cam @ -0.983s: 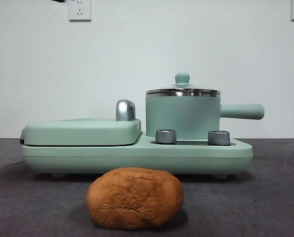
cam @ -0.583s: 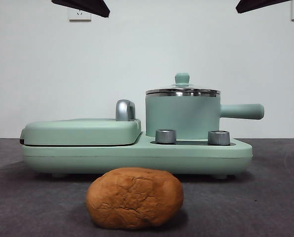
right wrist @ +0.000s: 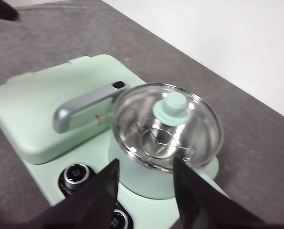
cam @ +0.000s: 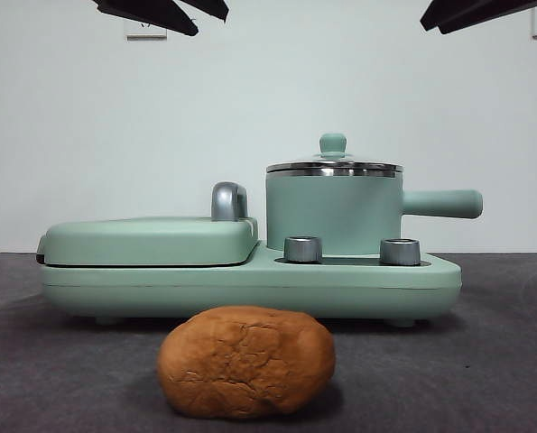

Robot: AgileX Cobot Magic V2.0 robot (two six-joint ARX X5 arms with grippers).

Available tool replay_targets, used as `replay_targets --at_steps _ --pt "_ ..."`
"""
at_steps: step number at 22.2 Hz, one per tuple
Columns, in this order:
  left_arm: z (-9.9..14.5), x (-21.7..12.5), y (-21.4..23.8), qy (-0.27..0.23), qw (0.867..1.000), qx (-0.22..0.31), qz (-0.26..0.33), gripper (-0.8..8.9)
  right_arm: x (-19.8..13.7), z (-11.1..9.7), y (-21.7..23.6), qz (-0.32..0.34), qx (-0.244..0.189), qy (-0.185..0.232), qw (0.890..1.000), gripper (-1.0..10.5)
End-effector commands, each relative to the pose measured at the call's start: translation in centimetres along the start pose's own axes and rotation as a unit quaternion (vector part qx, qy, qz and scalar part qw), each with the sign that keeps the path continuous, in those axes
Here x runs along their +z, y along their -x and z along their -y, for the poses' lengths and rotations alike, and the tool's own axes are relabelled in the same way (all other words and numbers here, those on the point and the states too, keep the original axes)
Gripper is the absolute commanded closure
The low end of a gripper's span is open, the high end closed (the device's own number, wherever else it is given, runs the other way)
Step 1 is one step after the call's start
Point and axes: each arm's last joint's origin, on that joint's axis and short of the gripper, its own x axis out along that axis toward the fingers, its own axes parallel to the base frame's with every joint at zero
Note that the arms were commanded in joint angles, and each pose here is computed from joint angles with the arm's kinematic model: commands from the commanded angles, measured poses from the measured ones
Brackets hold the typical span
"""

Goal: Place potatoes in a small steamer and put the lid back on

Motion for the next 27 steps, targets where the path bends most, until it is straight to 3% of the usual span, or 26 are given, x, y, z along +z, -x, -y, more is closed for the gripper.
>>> replay_targets --at_steps 1,5,11,27 --pt "0.4 0.9 -0.2 -0.013 1.000 -0.007 0.018 5.17 0.6 0.0 0.1 0.009 -0.004 -0.010 1.000 7.6" --pt "0.8 1.4 -0.6 -0.023 0.999 -0.002 0.036 5.72 0.6 0.0 0.1 0.009 -0.004 -0.015 1.000 7.6" --pt "0.8 1.8 -2.5 -0.032 0.997 0.021 0.069 5.68 0.6 0.0 0.1 0.010 -0.004 -0.029 1.000 7.6" --pt "0.3 -1.4 -12.2 0.059 0.992 0.005 0.108 5.65 0.6 0.0 0.1 0.011 0.000 -0.035 0.999 7.6"
